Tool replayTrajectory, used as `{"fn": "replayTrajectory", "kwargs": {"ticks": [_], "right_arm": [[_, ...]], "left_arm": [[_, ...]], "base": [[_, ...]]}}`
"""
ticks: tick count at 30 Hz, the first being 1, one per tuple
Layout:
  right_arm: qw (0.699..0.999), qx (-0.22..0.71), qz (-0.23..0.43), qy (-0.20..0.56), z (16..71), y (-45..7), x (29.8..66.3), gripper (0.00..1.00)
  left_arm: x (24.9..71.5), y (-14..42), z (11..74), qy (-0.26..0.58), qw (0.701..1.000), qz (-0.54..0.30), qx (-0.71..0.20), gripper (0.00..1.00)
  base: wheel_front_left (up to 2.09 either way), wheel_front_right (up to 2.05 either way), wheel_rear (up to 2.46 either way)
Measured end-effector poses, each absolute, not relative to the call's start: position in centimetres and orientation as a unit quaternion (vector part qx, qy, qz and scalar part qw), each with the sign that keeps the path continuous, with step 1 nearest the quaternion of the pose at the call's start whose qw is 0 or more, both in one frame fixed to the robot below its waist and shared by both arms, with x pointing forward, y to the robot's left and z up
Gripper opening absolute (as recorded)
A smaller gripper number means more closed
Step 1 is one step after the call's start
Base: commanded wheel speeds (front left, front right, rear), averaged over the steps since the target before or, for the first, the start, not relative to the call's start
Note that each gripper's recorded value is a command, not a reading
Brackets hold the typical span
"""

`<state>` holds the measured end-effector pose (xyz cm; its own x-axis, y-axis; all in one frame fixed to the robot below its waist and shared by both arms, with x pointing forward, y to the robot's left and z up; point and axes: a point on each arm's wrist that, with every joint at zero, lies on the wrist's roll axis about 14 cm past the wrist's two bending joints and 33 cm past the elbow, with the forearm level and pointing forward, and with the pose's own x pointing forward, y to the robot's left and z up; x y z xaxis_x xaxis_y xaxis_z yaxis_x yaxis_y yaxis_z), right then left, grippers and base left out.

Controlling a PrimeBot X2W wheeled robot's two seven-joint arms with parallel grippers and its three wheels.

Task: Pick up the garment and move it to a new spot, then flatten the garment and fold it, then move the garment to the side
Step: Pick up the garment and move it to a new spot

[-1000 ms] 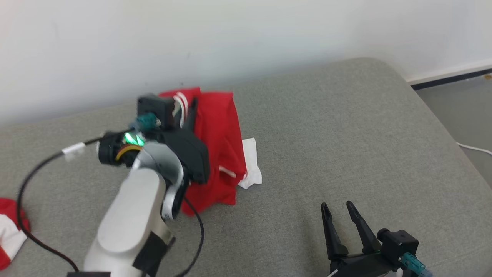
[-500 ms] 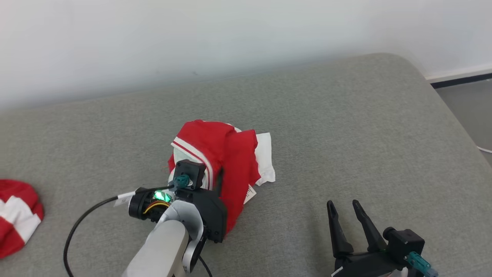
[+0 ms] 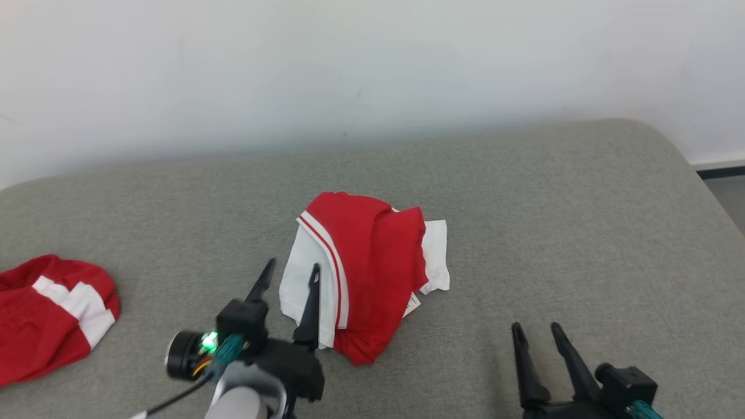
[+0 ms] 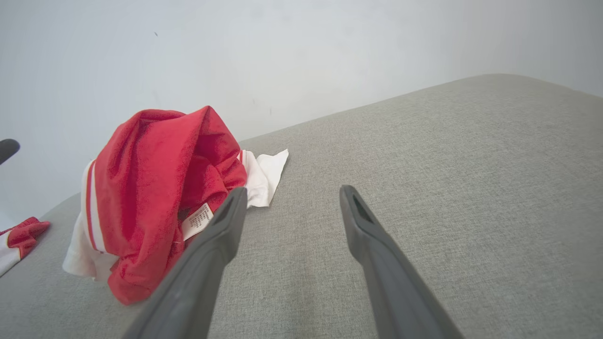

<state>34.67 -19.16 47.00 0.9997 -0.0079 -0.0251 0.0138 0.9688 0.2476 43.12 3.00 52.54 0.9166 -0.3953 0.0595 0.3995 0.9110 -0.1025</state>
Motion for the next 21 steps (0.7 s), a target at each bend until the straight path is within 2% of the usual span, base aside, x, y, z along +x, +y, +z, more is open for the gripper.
{"fn": "replayTrajectory", "kwargs": {"ticks": [9, 21], "right_arm": [[0.994, 0.109, -0.005, -0.004, 48.0, -19.5, 34.7, 1.00], [0.994, 0.103, 0.030, -0.006, 48.3, -17.3, 34.9, 1.00]], "left_arm": [[39.7, 10.9, 54.8, -0.082, 0.989, -0.083, -0.091, 1.00], [35.7, 16.0, 53.7, -0.086, 0.992, -0.018, -0.090, 1.00]], "base": [[0.00, 0.00, 0.00], [0.00, 0.00, 0.00]]}}
